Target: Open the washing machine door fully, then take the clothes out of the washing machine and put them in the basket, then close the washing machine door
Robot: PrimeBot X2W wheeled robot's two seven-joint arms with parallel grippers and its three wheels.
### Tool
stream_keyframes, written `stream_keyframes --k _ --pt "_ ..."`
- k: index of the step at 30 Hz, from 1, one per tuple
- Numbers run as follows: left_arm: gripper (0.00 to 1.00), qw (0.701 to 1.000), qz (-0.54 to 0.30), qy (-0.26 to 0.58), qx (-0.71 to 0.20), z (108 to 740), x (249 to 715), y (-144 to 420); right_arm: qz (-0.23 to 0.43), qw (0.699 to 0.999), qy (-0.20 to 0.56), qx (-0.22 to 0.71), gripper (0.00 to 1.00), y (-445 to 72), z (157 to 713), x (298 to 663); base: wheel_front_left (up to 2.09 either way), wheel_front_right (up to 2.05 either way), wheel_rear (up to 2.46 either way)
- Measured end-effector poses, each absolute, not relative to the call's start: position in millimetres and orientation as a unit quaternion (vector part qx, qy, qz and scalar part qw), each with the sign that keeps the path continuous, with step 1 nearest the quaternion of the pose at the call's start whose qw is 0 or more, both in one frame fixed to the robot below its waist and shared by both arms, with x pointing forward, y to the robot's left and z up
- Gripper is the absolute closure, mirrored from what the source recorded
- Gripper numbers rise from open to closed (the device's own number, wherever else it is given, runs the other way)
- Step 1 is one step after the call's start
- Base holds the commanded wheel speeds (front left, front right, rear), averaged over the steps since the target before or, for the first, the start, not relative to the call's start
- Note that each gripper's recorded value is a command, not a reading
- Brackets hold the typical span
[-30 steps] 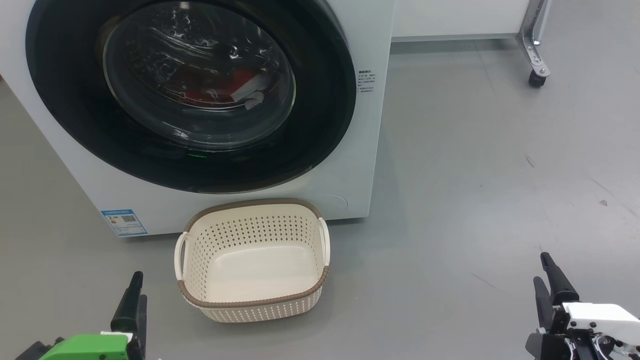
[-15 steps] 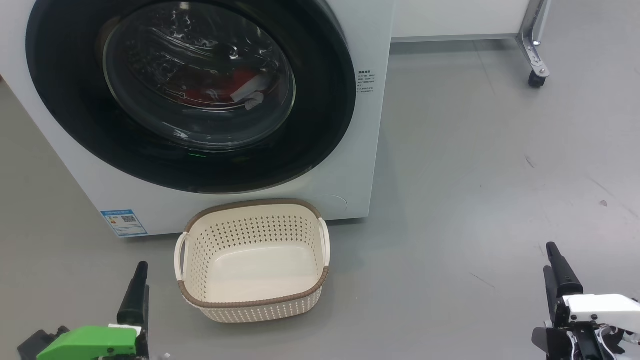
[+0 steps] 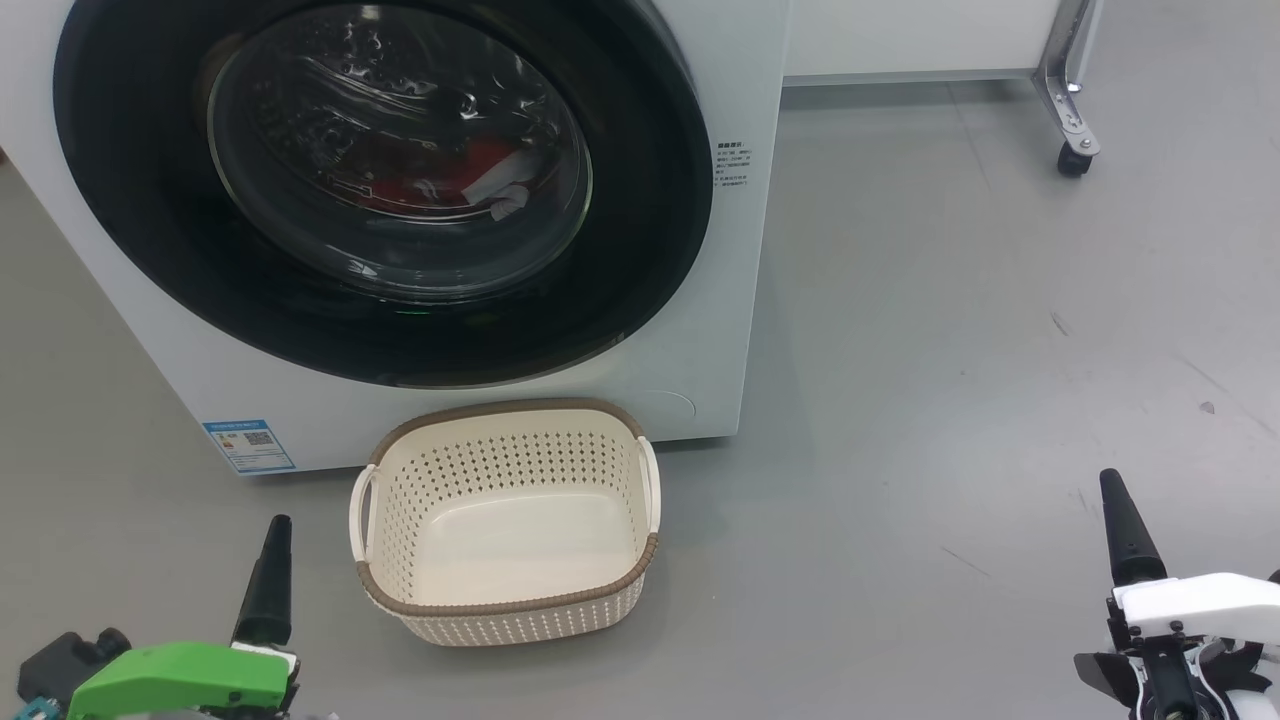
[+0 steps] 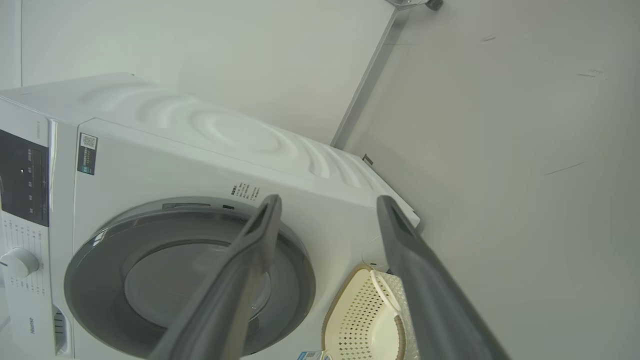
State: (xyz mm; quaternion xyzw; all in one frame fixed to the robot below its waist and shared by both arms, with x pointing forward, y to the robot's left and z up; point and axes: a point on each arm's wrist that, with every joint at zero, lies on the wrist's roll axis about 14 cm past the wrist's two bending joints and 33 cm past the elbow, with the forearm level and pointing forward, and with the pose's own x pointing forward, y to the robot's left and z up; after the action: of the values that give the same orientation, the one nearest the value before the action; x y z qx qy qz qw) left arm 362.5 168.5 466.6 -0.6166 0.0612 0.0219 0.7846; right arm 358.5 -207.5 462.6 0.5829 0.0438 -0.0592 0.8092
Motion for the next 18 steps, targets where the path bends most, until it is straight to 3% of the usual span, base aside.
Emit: stream_keyframes --k 18 --pt "0.00 0.898 -0.006 0.078 -0.434 470.8 368.4 158.7 -0.029 0.918 0.054 0.392 0.00 -205.5 472.1 362.2 0.00 0.00 0.00"
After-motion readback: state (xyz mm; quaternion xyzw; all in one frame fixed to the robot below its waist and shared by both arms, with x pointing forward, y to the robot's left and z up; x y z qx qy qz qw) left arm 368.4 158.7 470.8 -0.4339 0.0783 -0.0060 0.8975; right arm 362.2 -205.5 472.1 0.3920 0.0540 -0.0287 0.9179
